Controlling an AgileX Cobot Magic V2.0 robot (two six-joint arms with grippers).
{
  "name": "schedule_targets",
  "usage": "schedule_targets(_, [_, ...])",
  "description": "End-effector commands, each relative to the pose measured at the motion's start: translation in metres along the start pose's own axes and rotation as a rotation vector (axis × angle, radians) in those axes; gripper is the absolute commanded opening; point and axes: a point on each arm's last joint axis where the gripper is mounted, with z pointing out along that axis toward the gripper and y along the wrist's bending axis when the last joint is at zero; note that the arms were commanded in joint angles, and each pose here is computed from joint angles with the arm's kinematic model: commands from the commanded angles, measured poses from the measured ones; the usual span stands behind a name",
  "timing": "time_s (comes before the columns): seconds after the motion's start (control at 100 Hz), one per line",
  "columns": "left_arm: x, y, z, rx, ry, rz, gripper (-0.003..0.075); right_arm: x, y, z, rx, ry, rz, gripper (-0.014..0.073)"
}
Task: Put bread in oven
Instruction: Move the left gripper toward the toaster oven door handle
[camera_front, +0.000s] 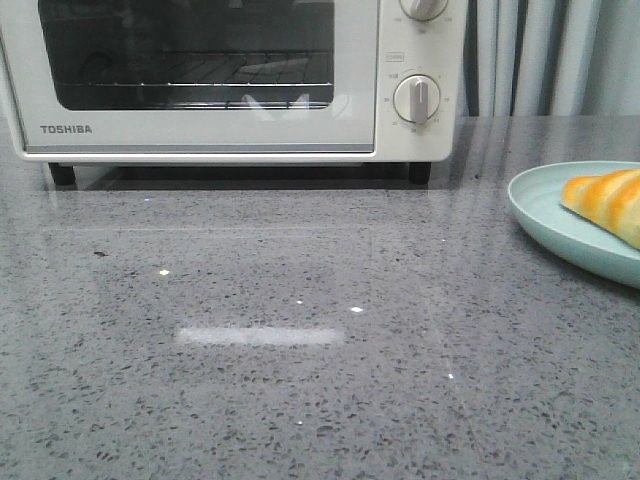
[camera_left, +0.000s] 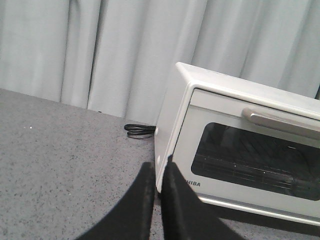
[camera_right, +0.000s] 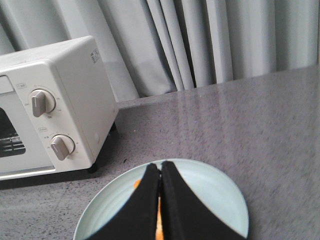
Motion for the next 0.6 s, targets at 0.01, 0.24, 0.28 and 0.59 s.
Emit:
schedule_targets(0.01, [-0.040, -0.011, 0.005, 0.004, -0.042, 0.045, -0.0020, -0.037, 0.005, -0.004, 0.009, -0.057, -0.114, -0.0031])
schedule_targets(0.24, [-0.080, -0.025, 0.012, 0.018, 0.001, 0.176, -0.0020, -0.068, 0.012, -0.009, -0.025, -0.048, -0.169, -0.0031])
schedule_targets(0.28, [-0.081, -0.025, 0.012, 0.019, 0.003, 0.180, -0.0020, -0.069, 0.012, -0.009, -0.025, -0.043, -0.169, -0.0030])
schedule_targets(0.59, [-0.079, -0.025, 0.011, 0.019, 0.023, 0.229, -0.0004, -0.068, 0.012, -0.009, -0.029, -0.029, -0.168, 0.0105])
